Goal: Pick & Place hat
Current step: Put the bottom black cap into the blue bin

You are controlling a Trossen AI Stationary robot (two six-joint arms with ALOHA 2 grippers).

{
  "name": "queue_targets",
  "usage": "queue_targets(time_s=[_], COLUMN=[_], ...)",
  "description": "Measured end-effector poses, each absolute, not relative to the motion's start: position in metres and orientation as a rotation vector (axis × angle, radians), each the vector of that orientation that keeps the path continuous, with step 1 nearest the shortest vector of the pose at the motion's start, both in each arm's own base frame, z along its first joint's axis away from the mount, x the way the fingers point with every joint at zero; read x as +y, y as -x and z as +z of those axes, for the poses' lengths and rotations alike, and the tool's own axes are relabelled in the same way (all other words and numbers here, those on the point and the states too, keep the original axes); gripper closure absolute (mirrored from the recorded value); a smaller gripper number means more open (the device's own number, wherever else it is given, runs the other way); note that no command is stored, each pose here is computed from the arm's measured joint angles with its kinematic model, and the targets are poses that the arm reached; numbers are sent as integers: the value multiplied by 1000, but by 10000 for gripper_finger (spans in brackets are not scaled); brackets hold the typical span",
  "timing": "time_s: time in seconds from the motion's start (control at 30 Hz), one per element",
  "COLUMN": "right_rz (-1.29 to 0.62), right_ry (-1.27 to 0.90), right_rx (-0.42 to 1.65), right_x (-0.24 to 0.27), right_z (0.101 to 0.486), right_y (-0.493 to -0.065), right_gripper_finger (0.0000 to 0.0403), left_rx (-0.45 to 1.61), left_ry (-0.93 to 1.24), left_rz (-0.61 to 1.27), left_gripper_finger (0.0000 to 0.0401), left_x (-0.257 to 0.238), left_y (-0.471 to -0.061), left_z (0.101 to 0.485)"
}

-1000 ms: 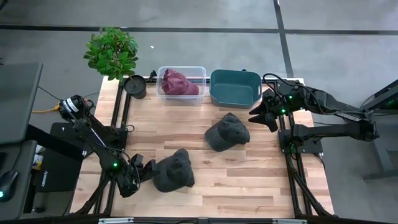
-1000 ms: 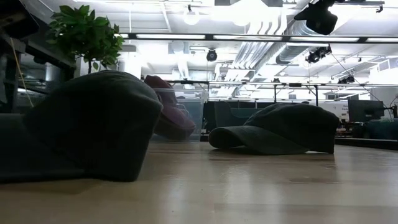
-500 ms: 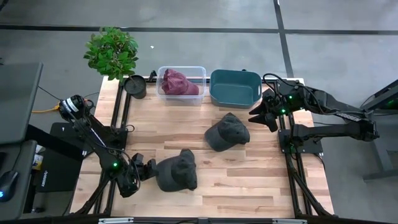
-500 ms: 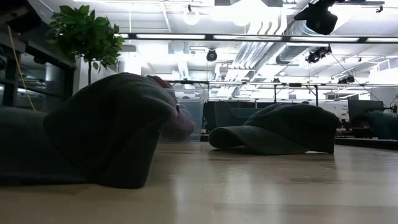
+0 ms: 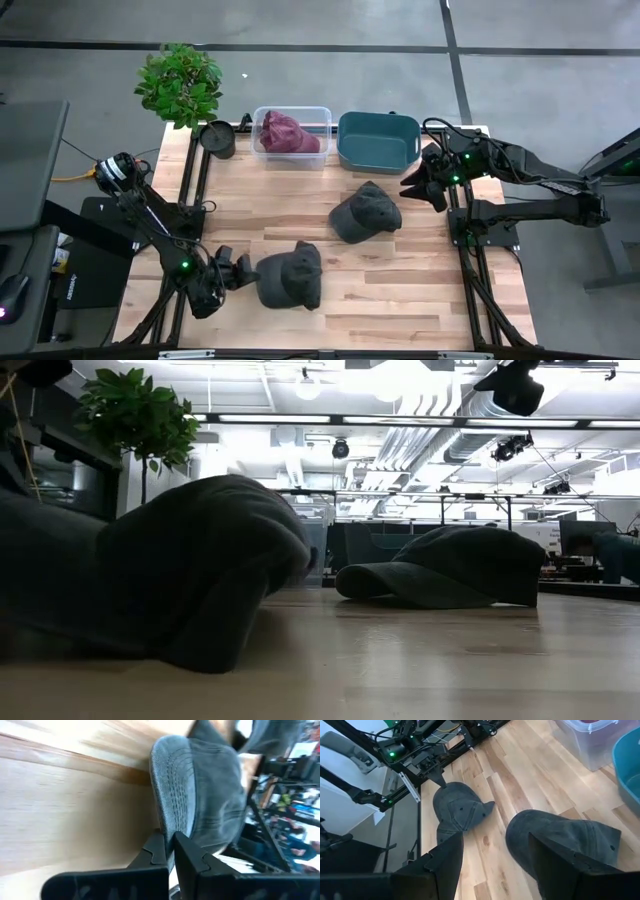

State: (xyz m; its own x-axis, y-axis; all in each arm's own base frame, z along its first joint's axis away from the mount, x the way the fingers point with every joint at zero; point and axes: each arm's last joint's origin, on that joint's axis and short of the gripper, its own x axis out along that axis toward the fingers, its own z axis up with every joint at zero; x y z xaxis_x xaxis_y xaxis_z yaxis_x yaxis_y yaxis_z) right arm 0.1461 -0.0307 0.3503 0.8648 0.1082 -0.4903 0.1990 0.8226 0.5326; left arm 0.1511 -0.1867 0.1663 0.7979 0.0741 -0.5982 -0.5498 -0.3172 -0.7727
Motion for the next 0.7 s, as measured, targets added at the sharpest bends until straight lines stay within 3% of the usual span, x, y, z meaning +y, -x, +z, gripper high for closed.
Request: queue_targets(time_s=[0.7], right_rz=[-27], right_ry=[-746], right_rx=[552], right_x=[-29], right_z=[350], right_y=[-146], right_gripper_finger=[187], left_rx=[-44], left_ry=[1786], left_rz=[483], left_gripper_finger=[401], left_x=[-188], left_y=[-161], left_z=[183])
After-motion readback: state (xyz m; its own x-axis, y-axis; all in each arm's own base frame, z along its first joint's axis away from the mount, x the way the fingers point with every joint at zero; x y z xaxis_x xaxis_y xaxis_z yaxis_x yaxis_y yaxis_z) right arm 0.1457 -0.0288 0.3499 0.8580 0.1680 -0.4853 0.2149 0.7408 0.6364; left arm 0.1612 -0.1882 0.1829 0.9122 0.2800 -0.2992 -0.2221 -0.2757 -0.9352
